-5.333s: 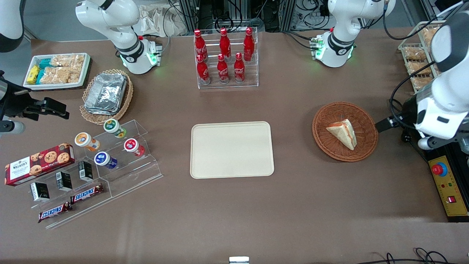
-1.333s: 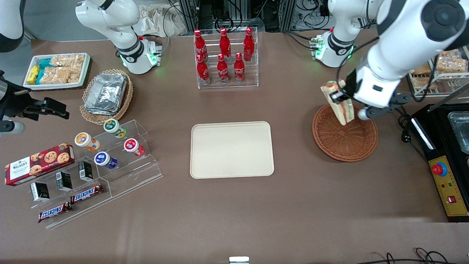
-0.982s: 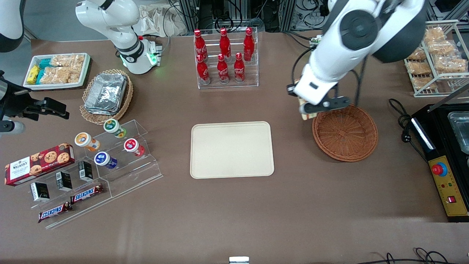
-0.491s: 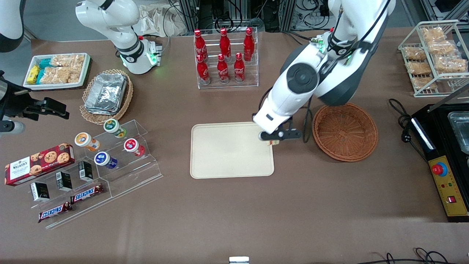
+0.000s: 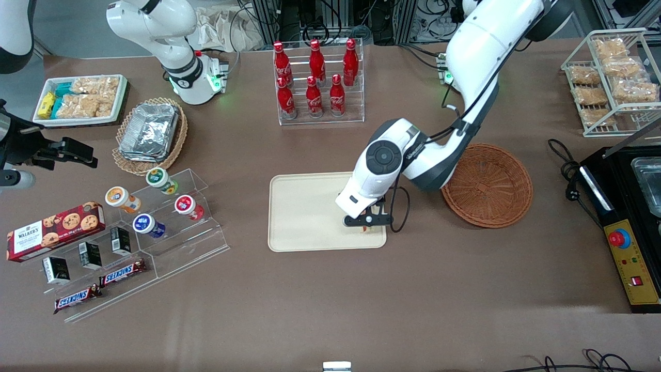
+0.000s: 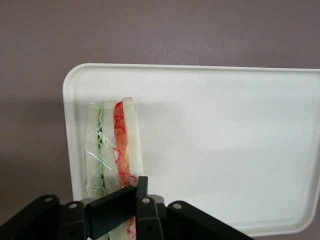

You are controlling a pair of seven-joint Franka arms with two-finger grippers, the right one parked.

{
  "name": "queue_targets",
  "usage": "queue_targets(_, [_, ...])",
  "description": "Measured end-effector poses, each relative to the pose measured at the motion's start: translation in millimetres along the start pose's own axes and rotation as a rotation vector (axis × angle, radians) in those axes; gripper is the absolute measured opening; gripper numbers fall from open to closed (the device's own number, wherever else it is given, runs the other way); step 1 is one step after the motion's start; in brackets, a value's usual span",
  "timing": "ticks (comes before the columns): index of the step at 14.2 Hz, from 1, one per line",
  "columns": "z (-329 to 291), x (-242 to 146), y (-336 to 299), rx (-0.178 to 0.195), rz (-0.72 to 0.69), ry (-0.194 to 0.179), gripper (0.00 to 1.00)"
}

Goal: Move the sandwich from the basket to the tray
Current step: 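Set the sandwich on the tray and open the left gripper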

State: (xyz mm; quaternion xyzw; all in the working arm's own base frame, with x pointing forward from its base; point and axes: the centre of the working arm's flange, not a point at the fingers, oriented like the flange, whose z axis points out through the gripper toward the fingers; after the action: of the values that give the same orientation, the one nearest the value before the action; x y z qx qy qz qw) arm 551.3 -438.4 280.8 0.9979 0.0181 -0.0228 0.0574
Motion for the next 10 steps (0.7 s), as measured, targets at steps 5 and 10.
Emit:
queue_targets(5, [33, -4, 1, 0.033, 0.032, -0.011, 0.03])
queue_targets(10, [21, -11, 19, 0.052, 0.081, 0.032, 0.46])
